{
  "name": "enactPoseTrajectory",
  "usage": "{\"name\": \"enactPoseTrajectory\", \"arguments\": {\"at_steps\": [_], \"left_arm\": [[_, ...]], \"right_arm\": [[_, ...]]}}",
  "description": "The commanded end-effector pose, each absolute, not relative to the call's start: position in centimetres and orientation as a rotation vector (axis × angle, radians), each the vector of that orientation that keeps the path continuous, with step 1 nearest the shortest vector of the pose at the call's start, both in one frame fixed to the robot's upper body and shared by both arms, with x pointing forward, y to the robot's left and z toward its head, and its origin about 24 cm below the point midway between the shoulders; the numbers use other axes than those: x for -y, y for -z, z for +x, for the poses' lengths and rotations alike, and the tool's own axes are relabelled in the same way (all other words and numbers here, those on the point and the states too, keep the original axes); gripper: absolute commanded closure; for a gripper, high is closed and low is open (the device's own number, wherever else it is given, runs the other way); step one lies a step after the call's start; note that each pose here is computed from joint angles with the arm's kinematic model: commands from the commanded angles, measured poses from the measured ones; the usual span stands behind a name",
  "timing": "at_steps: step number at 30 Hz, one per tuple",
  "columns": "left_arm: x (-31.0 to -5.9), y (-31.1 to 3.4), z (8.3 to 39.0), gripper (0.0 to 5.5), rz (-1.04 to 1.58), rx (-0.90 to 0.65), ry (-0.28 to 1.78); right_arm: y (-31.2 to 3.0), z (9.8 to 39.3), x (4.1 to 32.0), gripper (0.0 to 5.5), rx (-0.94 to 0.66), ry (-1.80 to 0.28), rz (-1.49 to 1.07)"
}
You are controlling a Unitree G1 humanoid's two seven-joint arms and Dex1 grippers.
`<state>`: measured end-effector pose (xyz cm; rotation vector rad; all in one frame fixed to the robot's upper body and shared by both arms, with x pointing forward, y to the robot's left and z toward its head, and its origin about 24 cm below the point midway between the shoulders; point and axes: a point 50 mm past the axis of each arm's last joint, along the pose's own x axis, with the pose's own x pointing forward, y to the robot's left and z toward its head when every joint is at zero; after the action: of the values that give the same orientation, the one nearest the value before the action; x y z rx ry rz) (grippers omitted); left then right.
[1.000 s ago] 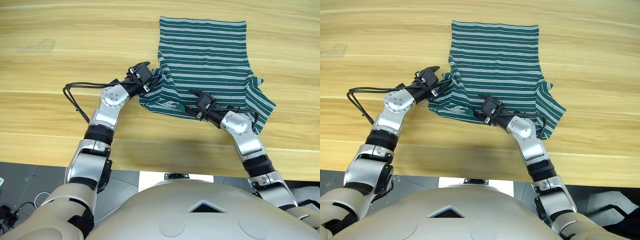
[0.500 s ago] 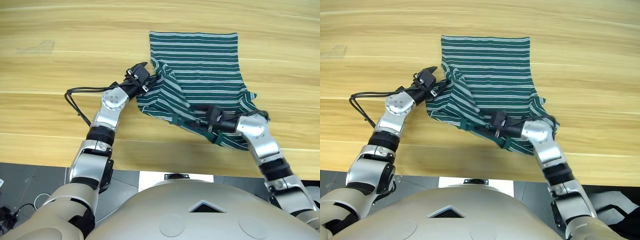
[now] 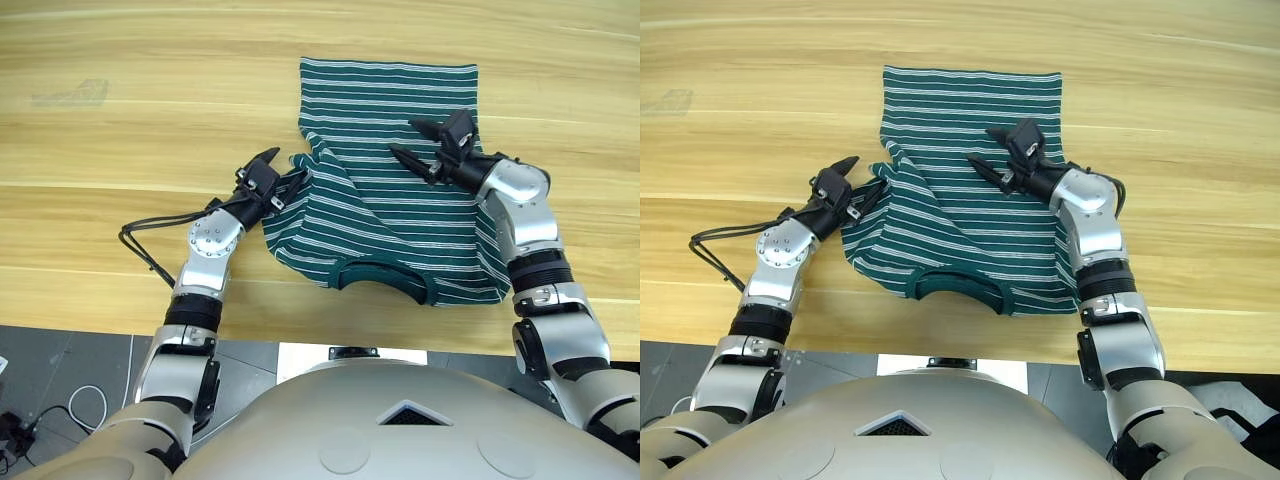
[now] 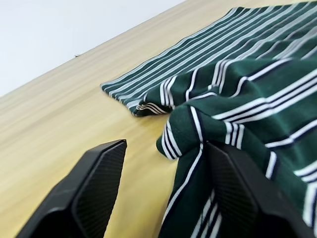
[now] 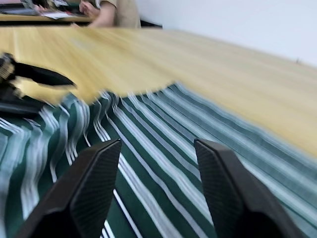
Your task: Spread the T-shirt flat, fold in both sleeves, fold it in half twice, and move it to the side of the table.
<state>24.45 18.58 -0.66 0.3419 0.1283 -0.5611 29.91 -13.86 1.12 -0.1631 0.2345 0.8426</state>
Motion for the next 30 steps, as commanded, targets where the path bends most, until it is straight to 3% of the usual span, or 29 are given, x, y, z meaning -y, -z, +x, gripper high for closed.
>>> {"name": "enactPoseTrajectory", "arguments": {"at_steps": [1, 6, 16, 18, 22, 24, 26, 30], "left_arm": [[-19.6, 1.2, 22.5, 2.53, 0.31, -0.183, 0.53], [-20.1, 1.5, 19.2, 2.53, 0.318, -0.23, 0.514], [-22.6, 1.3, 18.1, 2.53, 0.314, -0.248, 0.349], [-23.4, 1.2, 18.5, 2.53, 0.311, -0.248, 0.308], [-23.3, 0.5, 18.4, 2.53, 0.252, -0.175, 0.317], [-23.0, 0.1, 18.5, 2.53, 0.218, -0.104, 0.335], [-23.1, -0.6, 18.5, 2.53, 0.183, -0.03, 0.324], [-23.9, -2.3, 17.0, 2.53, 0.135, 0.1, 0.32]], "right_arm": [[1.0, 30.4, 13.6, 2.77, -0.336, -0.741, -0.194], [1.2, 32.0, 13.8, 2.77, -0.367, -0.61, -0.202], [1.3, 32.0, 12.7, 2.77, -0.333, -0.639, -0.172], [0.7, 31.6, 12.0, 2.77, -0.273, -0.708, -0.139], [-4.0, 29.7, 11.3, 2.77, 0.043, -0.924, 0.041], [-8.1, 28.2, 12.7, 2.77, 0.258, -0.962, 0.211], [-10.2, 26.9, 14.4, 2.77, 0.376, -0.976, 0.271], [-10.1, 25.8, 18.5, 2.77, 0.387, -0.868, 0.25]]}}
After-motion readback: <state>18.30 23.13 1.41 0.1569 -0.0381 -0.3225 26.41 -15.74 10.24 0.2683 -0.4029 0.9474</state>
